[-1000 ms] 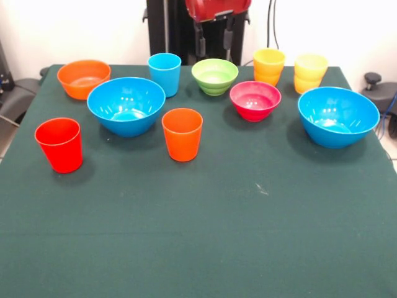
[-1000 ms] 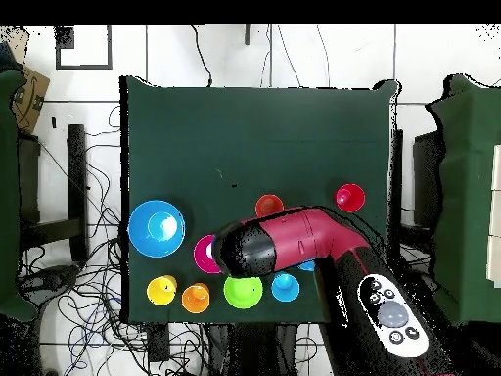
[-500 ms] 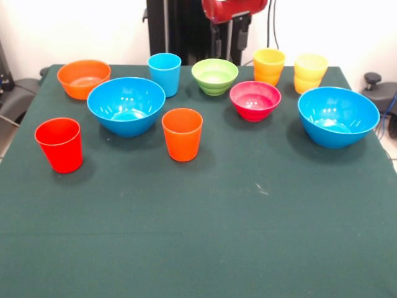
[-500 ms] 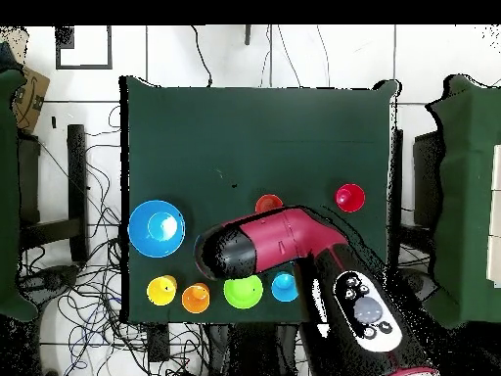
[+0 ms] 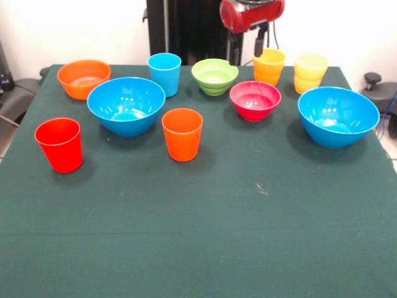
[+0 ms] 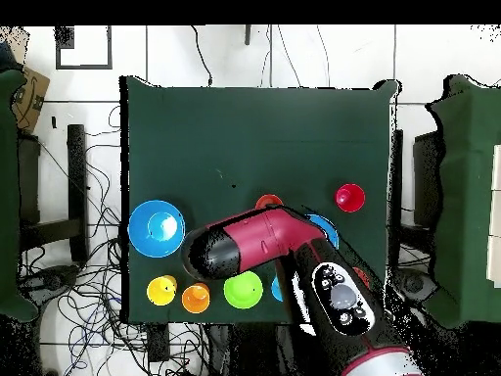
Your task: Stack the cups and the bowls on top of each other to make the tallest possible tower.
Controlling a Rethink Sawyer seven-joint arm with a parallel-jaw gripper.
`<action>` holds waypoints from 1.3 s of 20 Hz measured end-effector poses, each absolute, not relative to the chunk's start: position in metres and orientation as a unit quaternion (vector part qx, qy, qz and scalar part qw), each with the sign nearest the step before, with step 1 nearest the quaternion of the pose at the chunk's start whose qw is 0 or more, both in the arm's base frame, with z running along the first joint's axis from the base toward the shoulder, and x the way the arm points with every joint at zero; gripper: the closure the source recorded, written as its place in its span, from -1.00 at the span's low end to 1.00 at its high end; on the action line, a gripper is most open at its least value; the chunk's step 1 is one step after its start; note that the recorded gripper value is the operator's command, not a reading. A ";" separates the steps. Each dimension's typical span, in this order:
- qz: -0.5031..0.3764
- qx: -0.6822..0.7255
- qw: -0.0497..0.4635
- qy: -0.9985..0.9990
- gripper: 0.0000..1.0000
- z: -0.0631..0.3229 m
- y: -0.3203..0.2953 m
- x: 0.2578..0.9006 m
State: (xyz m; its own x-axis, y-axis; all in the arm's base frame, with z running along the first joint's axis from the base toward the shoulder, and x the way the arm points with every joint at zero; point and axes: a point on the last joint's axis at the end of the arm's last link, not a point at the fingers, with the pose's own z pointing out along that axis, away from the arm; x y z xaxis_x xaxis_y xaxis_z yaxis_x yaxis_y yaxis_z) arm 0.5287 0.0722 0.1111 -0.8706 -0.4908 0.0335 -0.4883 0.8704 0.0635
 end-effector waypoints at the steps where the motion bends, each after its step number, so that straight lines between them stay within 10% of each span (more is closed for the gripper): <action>1: -0.028 0.253 0.025 -0.967 -1.00 0.107 0.074 0.528; 26: -0.017 0.227 0.037 -0.973 -1.00 0.066 0.061 0.523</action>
